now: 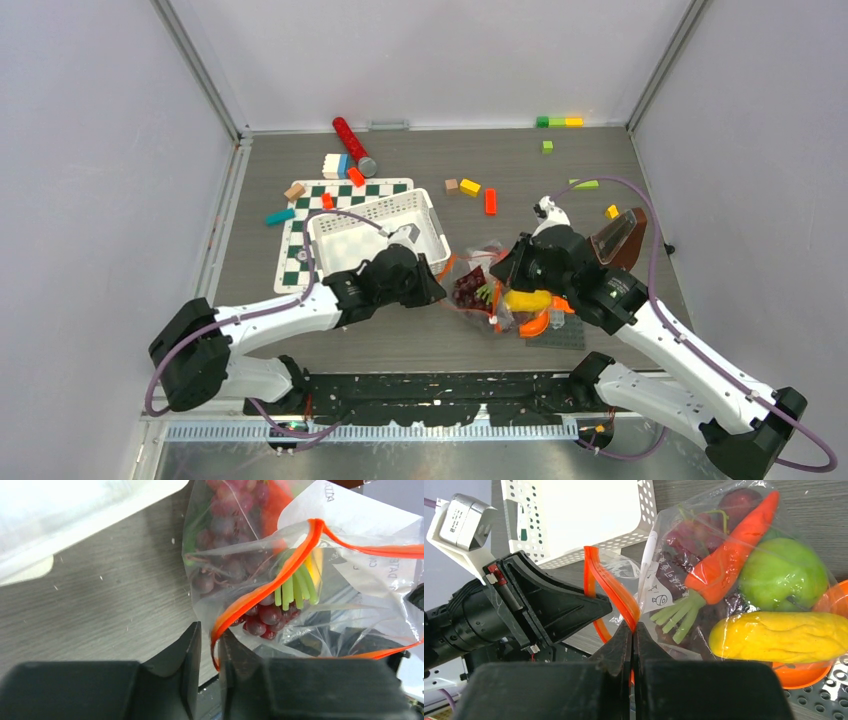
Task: Open the zip-top bag and remove the fake food
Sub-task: Open the zipper of the food storage bag at the center of the board.
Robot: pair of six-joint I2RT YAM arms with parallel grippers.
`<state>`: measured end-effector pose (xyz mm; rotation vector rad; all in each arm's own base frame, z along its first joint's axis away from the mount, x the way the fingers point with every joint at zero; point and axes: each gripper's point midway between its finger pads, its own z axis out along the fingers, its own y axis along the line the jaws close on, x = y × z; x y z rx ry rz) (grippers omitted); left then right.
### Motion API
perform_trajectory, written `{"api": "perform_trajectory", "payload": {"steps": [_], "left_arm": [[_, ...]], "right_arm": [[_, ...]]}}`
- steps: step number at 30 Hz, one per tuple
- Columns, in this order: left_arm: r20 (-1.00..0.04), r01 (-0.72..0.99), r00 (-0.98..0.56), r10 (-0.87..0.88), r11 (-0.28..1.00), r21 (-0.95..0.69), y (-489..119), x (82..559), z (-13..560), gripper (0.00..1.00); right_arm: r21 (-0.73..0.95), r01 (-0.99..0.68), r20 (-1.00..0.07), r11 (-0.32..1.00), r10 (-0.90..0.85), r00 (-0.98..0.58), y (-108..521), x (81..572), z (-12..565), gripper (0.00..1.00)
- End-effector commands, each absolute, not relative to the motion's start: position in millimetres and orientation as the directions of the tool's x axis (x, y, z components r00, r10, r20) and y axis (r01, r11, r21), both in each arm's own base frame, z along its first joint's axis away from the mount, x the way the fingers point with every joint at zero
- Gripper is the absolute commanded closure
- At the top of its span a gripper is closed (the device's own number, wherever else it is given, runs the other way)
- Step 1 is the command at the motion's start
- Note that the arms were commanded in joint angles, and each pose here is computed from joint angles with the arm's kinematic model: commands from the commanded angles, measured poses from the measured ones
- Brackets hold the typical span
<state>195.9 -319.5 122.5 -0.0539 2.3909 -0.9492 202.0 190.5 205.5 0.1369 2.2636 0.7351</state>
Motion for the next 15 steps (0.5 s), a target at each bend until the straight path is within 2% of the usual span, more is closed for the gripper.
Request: {"api": "perform_trajectory", "payload": {"steps": [1,3,6,9,11,15], "left_arm": [[-0.528,0.252,-0.828,-0.187,0.717,-0.649,-326.7,194.9,153.4,0.69],[-0.555,0.269,-0.813,-0.175,0.733,-0.625,-320.8,195.8,162.3,0.58],[-0.602,0.297,-0.78,-0.169,0.748,-0.594,-312.9,199.8,186.0,0.48],[-0.634,0.312,-0.754,-0.174,0.754,-0.578,-306.2,201.9,205.1,0.46],[-0.639,0.319,-0.747,-0.182,0.746,-0.585,-305.7,201.5,213.9,0.46],[-0.629,0.348,-0.752,-0.198,0.692,-0.633,-322.6,198.6,226.2,0.6]], "right_arm": [[0.544,-0.205,-0.675,0.813,0.28,-0.683,194.6,203.2,235.4,1.0],[0.539,-0.223,-0.677,0.813,0.26,-0.688,197.3,202.6,237.5,1.0],[0.533,-0.239,-0.676,0.812,0.238,-0.698,201.4,203.0,239.1,1.0],[0.535,-0.243,-0.671,0.809,0.233,-0.703,204.1,203.5,238.5,1.0],[0.539,-0.245,-0.669,0.806,0.234,-0.705,205.4,203.5,238.3,1.0],[0.549,-0.25,-0.669,0.798,0.24,-0.704,207.0,203.2,239.2,1.0]]}}
